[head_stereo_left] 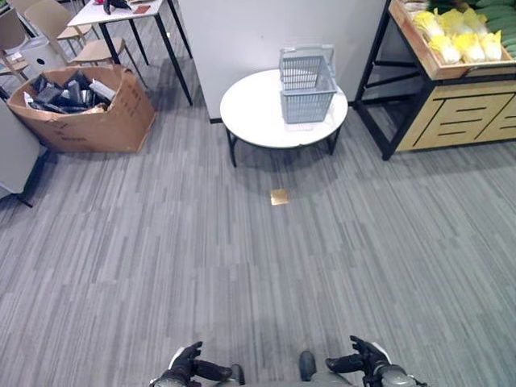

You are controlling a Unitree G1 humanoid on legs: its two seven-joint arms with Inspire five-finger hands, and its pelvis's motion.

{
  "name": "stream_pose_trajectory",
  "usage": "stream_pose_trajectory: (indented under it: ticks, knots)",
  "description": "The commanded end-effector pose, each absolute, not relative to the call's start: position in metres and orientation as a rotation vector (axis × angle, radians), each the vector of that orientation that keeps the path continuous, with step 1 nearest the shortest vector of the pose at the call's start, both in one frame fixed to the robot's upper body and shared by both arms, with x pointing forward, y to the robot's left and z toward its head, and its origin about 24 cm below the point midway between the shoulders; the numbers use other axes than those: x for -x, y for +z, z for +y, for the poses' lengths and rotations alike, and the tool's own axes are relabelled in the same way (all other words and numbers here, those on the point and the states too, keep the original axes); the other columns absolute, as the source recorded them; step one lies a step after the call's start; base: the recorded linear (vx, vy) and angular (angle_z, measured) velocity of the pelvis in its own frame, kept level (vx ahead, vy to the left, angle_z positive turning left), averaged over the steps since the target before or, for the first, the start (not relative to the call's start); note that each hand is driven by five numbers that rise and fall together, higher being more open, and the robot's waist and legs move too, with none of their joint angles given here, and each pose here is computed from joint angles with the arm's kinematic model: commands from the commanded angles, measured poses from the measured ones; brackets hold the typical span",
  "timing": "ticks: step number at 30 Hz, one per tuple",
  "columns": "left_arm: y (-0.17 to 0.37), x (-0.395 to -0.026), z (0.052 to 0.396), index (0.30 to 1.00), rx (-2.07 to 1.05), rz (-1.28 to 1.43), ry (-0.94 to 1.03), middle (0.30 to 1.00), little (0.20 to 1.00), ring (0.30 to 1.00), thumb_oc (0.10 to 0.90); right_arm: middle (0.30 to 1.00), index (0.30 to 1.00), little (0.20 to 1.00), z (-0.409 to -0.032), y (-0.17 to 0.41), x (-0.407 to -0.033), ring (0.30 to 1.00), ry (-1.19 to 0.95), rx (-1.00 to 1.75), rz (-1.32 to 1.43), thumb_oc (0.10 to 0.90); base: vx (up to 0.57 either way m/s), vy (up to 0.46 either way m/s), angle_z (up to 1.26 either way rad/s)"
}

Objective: Get the vegetables into the basket

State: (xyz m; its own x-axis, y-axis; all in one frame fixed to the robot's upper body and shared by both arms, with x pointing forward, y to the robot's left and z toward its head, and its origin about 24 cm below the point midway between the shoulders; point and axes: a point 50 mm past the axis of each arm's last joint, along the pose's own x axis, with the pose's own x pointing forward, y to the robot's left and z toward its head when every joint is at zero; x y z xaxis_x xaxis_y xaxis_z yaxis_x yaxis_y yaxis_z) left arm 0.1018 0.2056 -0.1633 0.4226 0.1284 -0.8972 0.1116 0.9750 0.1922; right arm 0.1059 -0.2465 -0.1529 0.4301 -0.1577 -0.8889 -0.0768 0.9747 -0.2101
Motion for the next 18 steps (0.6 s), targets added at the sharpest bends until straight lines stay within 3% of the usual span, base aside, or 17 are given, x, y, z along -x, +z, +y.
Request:
stream_pose_trajectory:
  ticks: [1,9,18]
  knots:
    - [-0.159,-0.101,0.232,1.000,-0.311,1.157,0.071,1.000,1.000,1.000,0.900,1.000,1.000,1.000,-0.255,-0.149,-0.112,1.000,-0.021,0.314,1.116,0.900,0.03,-0.130,0.02]
    - [-0.154,-0.116,0.234,1.000,-0.254,1.095,0.125,1.000,1.000,1.000,0.900,1.000,1.000,1.000,-0.271,-0.145,-0.107,1.000,-0.052,0.347,1.130,0.900,0.06,-0.157,0.11]
    - [-0.159,-0.103,0.227,1.000,-0.216,1.122,0.114,1.000,1.000,1.000,0.900,1.000,1.000,1.000,-0.274,-0.148,-0.094,1.000,-0.099,0.291,1.168,0.900,0.20,0.094,-0.09]
